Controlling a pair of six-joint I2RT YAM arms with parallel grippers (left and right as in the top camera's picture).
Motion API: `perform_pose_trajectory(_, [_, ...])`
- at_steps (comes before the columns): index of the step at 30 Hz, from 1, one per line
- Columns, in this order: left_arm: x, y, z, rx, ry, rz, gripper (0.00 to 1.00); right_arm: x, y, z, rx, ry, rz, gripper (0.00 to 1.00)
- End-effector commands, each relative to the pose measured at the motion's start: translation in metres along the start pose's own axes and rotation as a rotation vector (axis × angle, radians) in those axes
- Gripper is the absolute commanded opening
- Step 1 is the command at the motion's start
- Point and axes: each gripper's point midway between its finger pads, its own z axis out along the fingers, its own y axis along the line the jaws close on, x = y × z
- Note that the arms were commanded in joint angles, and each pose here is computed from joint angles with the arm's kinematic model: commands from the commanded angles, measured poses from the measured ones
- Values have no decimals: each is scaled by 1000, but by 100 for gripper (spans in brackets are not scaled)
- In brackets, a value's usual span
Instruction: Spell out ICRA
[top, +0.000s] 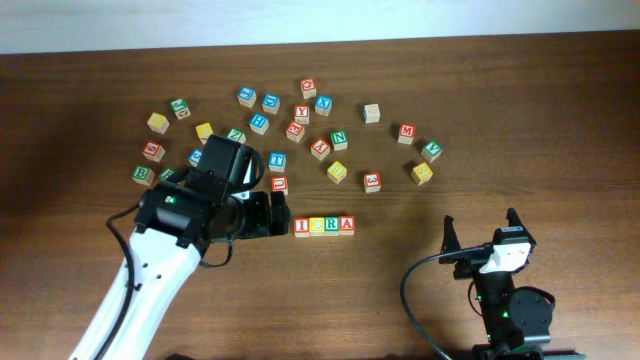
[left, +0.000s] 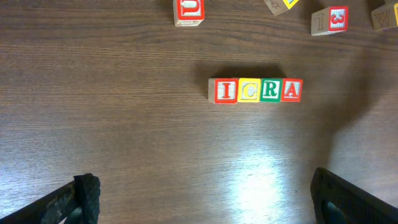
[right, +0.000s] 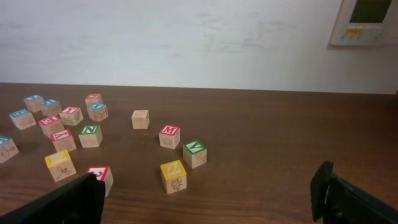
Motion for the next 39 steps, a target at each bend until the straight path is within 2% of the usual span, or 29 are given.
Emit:
perform_pose_trajectory(1, [-2, 0, -4, -3, -17, 6, 99, 2, -2, 0, 6, 4, -13, 98])
perform_pose_trajectory(26, [-2, 0, -4, -3, -16, 5, 99, 2, -2, 0, 8, 2, -14, 98])
perform_pose_trajectory(39, [7, 16, 6, -88, 32, 45, 99, 2, -2, 0, 8, 1, -14, 98])
